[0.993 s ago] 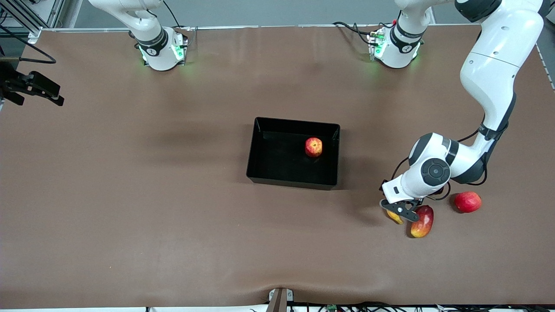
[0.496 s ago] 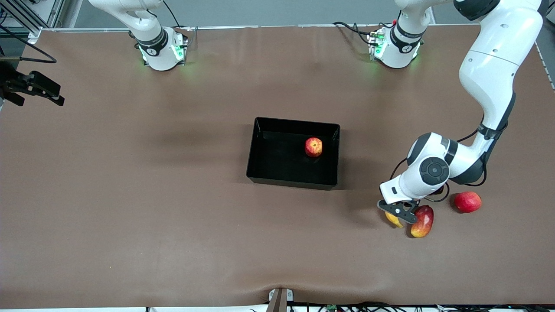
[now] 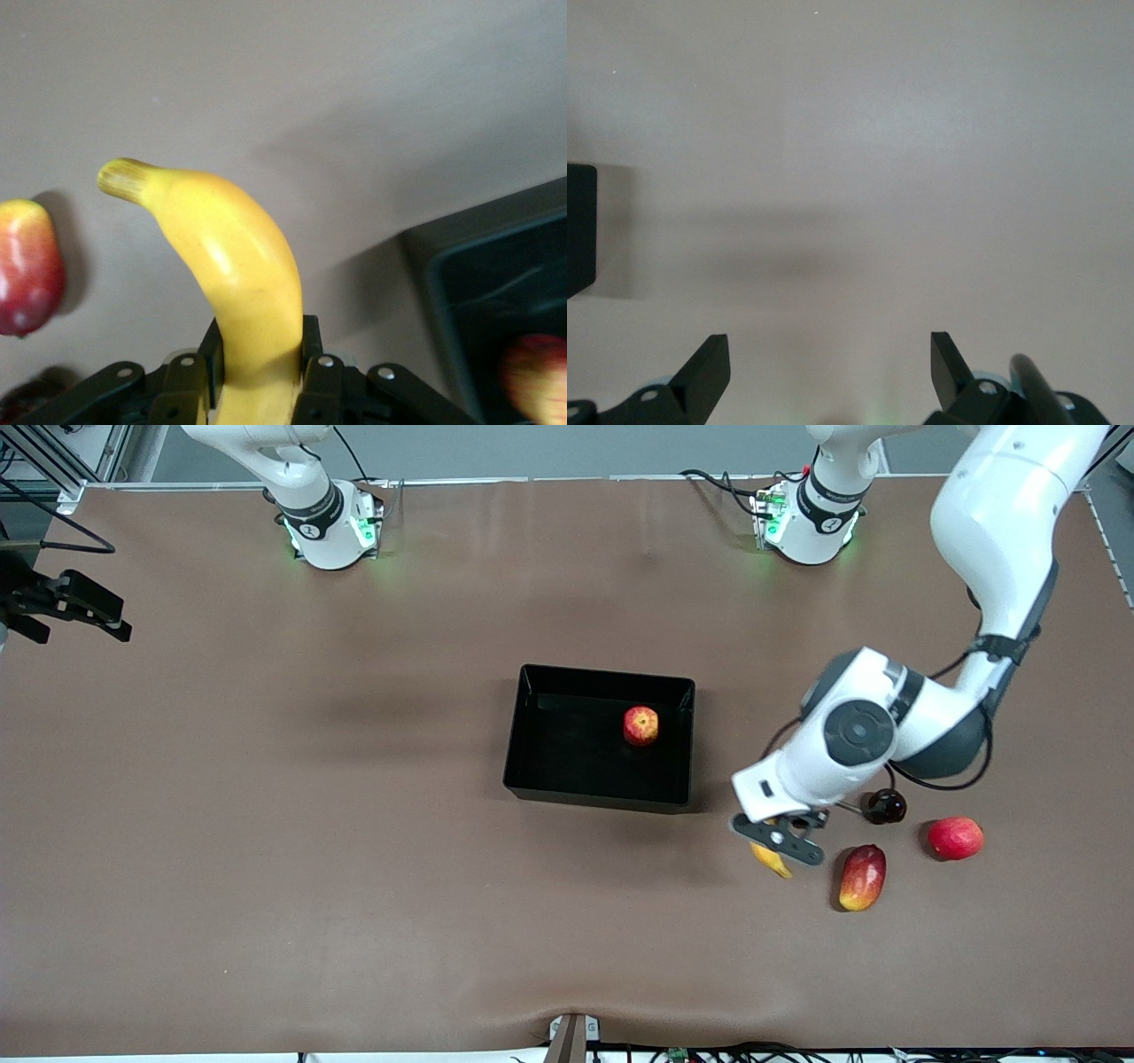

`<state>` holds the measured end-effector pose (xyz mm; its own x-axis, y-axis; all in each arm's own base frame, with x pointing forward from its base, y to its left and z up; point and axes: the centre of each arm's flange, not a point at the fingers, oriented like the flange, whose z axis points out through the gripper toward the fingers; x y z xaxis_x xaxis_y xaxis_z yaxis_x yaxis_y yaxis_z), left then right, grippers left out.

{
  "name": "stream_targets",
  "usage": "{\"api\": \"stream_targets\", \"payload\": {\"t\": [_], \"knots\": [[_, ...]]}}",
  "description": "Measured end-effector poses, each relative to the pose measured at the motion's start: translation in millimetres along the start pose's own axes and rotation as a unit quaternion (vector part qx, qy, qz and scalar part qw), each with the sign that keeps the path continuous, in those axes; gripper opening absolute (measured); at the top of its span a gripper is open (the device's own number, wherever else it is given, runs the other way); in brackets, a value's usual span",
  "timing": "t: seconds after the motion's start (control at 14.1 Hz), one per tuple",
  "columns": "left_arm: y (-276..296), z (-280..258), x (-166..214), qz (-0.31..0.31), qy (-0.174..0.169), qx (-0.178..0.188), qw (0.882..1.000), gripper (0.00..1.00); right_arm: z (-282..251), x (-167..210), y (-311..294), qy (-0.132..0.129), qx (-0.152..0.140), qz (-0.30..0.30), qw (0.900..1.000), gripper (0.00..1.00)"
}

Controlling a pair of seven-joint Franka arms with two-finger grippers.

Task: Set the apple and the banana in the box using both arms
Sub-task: 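Carry the banana with the left gripper and lower it into the tray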

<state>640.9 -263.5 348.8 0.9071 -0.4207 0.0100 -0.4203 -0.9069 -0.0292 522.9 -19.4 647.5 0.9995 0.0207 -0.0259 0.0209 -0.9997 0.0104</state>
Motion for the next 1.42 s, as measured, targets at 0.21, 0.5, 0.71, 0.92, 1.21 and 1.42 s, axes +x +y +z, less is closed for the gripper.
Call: {"api": "stream_targets", "payload": {"t": [0.21,0.5,0.71,0.92,1.21,1.42], "knots": [[90,-8,-1,-0.026,-0.006,0.001,1.0,0.36,0,0,0,0.0,0.0,0.0,1.0,1.0],[191,-7,-19,-0.051,-0.016,0.007,0.999,0.36,0,0,1,0.0,0.0,0.0,1.0,1.0],[238,9,-32,-0.075,-0.028,0.008,0.997,0.36,0,0,1,0.0,0.0,0.0,1.0,1.0],[261,19,-37,-0.082,-0.035,0.005,0.996,0.36,0,0,1,0.0,0.0,0.0,1.0,1.0],[281,30,-34,-0.101,-0.029,-0.012,0.994,0.36,1,0,2,-0.001,0.0,0.001,1.0,1.0],[300,52,-30,-0.109,-0.01,-0.004,0.994,0.36,1,0,2,-0.001,0.0,0.001,1.0,1.0]]}}
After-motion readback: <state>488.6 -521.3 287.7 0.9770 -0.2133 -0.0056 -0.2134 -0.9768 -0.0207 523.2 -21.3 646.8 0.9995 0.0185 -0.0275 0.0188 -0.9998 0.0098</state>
